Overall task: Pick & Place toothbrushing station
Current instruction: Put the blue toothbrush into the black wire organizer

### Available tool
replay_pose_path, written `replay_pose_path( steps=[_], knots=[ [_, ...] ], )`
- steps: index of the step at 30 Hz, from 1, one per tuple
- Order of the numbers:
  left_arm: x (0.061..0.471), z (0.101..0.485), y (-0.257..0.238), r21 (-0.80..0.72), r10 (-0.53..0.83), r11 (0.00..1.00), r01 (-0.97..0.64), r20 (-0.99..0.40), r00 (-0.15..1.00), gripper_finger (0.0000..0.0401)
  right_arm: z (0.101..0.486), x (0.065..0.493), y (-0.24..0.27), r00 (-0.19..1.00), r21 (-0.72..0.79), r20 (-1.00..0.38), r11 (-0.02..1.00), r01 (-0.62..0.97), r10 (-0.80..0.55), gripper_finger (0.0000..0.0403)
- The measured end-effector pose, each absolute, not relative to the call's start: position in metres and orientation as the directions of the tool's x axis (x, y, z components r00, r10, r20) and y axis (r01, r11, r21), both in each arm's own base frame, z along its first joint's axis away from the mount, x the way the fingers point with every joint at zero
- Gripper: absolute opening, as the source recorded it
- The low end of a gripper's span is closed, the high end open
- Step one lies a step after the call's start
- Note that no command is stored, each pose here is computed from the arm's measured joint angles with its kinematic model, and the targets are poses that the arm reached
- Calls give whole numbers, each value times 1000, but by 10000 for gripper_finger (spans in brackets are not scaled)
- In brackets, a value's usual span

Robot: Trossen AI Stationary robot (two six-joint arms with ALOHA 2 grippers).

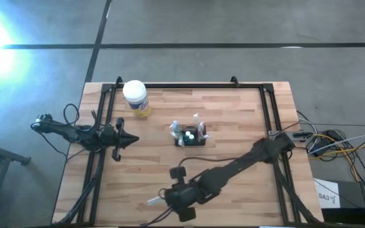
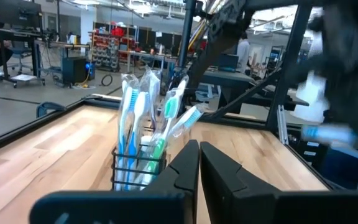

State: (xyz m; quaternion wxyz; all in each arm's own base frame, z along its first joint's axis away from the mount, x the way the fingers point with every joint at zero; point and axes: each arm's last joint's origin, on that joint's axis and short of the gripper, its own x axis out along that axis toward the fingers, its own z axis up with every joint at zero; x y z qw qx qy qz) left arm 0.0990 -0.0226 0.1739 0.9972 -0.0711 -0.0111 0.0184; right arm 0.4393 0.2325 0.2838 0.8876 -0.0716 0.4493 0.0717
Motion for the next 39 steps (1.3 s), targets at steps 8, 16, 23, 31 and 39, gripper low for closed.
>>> replay_pose_path(
  steps=[8,16,23,31,39],
  knots=[
    [99,174,-23,-141,38,989,-35,16,999,21,379,397,211,753,-155,-654,959,-236,80,13],
    [99,172,-23,-123,38,992,-38,-4,999,14,409,352,184,853,-269,-514,927,-260,90,13],
    [99,171,-23,-118,38,992,-39,-7,999,13,379,295,148,906,-241,-402,940,-241,130,13],
    [99,172,-21,-100,89,991,-89,-1,996,12,311,232,114,965,-233,-198,948,-216,171,13],
    [99,172,-20,-115,122,986,-120,4,993,10,262,188,82,988,-297,-18,943,-151,152,13]
  ],
)
